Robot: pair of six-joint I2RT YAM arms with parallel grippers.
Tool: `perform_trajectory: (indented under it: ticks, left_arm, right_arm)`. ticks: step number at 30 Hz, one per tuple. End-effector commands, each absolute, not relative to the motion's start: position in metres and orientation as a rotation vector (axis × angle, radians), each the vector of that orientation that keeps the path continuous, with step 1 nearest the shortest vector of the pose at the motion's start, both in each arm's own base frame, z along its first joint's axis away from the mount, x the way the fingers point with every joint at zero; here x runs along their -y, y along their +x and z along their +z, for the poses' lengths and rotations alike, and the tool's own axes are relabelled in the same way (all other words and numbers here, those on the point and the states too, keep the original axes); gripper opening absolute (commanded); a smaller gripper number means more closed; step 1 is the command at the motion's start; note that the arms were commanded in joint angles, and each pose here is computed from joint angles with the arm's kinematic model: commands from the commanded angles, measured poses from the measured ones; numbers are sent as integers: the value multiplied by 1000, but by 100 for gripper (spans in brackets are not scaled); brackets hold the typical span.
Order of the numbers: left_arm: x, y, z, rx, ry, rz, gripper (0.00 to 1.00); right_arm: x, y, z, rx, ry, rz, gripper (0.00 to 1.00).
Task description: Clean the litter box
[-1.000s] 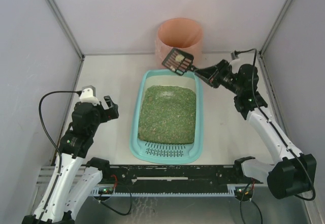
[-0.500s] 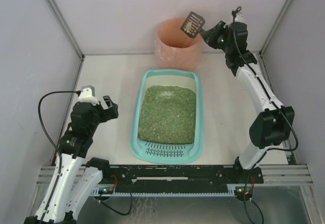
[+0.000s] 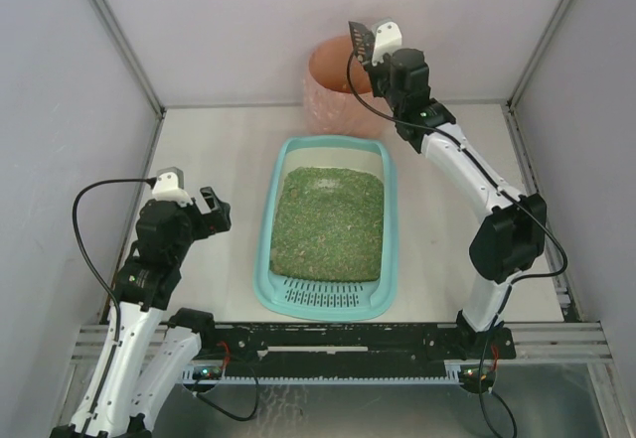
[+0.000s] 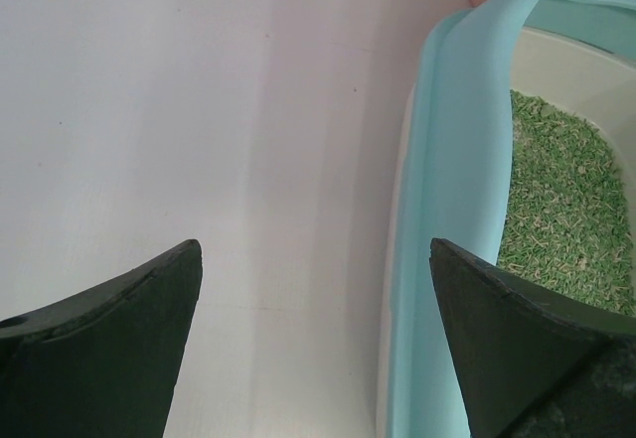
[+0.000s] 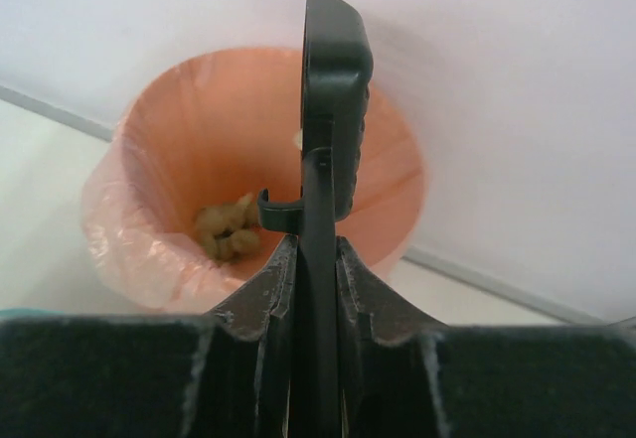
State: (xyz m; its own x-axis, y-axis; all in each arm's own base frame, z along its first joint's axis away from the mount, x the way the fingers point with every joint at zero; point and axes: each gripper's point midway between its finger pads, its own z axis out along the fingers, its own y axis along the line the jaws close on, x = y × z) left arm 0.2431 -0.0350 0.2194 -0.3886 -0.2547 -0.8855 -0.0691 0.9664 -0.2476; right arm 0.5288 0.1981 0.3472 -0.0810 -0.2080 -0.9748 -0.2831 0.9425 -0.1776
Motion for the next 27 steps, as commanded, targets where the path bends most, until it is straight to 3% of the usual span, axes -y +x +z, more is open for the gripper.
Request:
perform_trajectory:
  ticks: [1, 10, 14, 27]
  left_arm:
    - [37, 247, 222, -1941, -238, -233, 100]
    - [37, 248, 221, -1942, -239, -234, 100]
    - [37, 248, 221, -1945, -238, -236, 100]
    - [46, 252, 216, -1972, -211, -284, 99]
  right_arm:
    - [-176, 531, 412, -1459, -426, -142, 0]
    - [-179, 531, 409, -1419, -540, -246, 0]
    - [-189, 507, 423, -1398, -513, -172, 0]
    - [-221, 362, 394, -1596, -260, 599, 0]
